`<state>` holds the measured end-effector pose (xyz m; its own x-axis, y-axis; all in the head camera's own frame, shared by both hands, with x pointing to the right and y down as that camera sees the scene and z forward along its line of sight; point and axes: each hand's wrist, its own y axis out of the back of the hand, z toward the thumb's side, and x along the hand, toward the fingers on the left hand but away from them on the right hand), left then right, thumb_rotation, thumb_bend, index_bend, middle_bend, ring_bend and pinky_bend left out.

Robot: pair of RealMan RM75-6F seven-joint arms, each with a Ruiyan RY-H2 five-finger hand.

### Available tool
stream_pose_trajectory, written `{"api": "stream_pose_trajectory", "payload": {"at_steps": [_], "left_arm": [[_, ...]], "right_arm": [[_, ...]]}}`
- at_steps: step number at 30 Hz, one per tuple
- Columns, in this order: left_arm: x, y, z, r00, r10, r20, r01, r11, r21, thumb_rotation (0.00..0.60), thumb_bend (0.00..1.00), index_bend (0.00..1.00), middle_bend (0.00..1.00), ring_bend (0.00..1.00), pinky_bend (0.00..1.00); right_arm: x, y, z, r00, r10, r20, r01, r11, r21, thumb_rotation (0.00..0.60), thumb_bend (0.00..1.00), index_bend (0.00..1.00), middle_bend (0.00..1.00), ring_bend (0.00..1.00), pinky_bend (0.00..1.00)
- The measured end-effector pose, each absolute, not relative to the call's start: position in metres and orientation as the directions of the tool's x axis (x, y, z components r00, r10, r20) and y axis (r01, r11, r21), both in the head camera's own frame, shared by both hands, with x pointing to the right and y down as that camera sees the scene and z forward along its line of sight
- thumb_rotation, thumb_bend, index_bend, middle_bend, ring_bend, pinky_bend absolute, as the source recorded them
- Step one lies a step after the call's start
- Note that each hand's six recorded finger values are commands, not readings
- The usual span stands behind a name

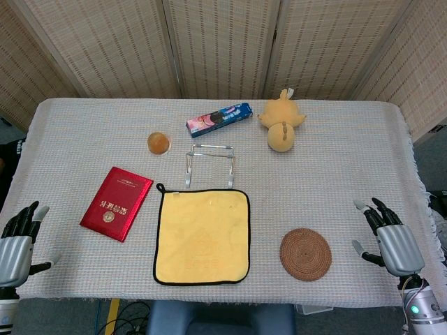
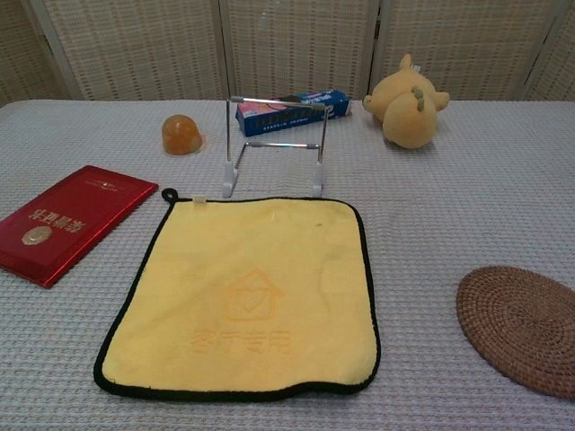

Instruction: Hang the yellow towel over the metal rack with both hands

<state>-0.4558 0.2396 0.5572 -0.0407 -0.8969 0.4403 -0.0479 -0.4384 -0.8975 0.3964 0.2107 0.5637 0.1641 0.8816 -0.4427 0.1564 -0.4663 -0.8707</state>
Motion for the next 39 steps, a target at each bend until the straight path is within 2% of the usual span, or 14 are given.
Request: {"api": "stream_pose_trajectory", "payload": {"at_steps": [11,14,17,20,24,28,31,33,39], "left_arm": [[-0.452,0.238,0.557,-0.003,-0.896,0.445,-0.045,-0.444,-0.895,0.600,0.04,0.12,0.00,0.00,0.15],[-0.448,0.237,0.556,0.029,-0.896,0.443,-0.043,-0.444,-0.895,0.600,0.04,0.15,0.00,0.01,0.21],[-0.444,0.234,0.556,0.062,-0.897,0.438,-0.045,-0.440,-0.897,0.600,0.04,0.17,0.05,0.07,0.30],[-0.438,0.232,0.556,0.103,-0.895,0.434,-0.050,-0.440,-0.897,0.600,0.06,0.21,0.16,0.21,0.48],[-0.426,0.231,0.556,0.176,-0.888,0.425,-0.062,-0.441,-0.896,0.600,0.11,0.27,0.32,0.37,0.66],[-0.414,0.229,0.560,0.257,-0.865,0.432,-0.058,-0.460,-0.886,0.600,0.11,0.33,0.53,0.55,0.86],[-0.403,0.228,0.564,0.325,-0.837,0.441,-0.048,-0.480,-0.876,0.600,0.11,0.36,0.71,0.68,0.94],[-0.396,0.228,0.567,0.365,-0.817,0.446,-0.040,-0.493,-0.869,0.600,0.11,0.38,0.78,0.73,0.98],[-0.368,0.234,0.576,0.493,-0.734,0.467,-0.005,-0.539,-0.842,0.600,0.11,0.42,0.93,0.87,1.00]], "right_arm": [[0.395,0.208,0.564,0.170,0.886,-0.432,0.164,-0.458,-0.874,0.600,0.30,0.08,0.22,0.12,0.19],[0.394,0.208,0.564,0.175,0.885,-0.431,0.165,-0.458,-0.874,0.600,0.30,0.08,0.22,0.12,0.20],[0.392,0.208,0.563,0.187,0.883,-0.430,0.161,-0.460,-0.873,0.600,0.30,0.08,0.22,0.12,0.20],[0.389,0.208,0.564,0.205,0.878,-0.433,0.157,-0.467,-0.870,0.600,0.30,0.08,0.23,0.12,0.20],[0.382,0.208,0.567,0.235,0.864,-0.445,0.149,-0.485,-0.862,0.600,0.30,0.08,0.23,0.14,0.20],[0.373,0.207,0.570,0.270,0.850,-0.452,0.141,-0.499,-0.855,0.600,0.30,0.08,0.26,0.17,0.23],[0.366,0.207,0.573,0.300,0.835,-0.462,0.129,-0.515,-0.847,0.600,0.30,0.08,0.30,0.21,0.25],[0.360,0.208,0.575,0.320,0.822,-0.472,0.118,-0.528,-0.841,0.600,0.30,0.08,0.34,0.24,0.27],[0.345,0.208,0.582,0.372,0.785,-0.495,0.086,-0.561,-0.824,0.600,0.30,0.08,0.44,0.37,0.38]]}}
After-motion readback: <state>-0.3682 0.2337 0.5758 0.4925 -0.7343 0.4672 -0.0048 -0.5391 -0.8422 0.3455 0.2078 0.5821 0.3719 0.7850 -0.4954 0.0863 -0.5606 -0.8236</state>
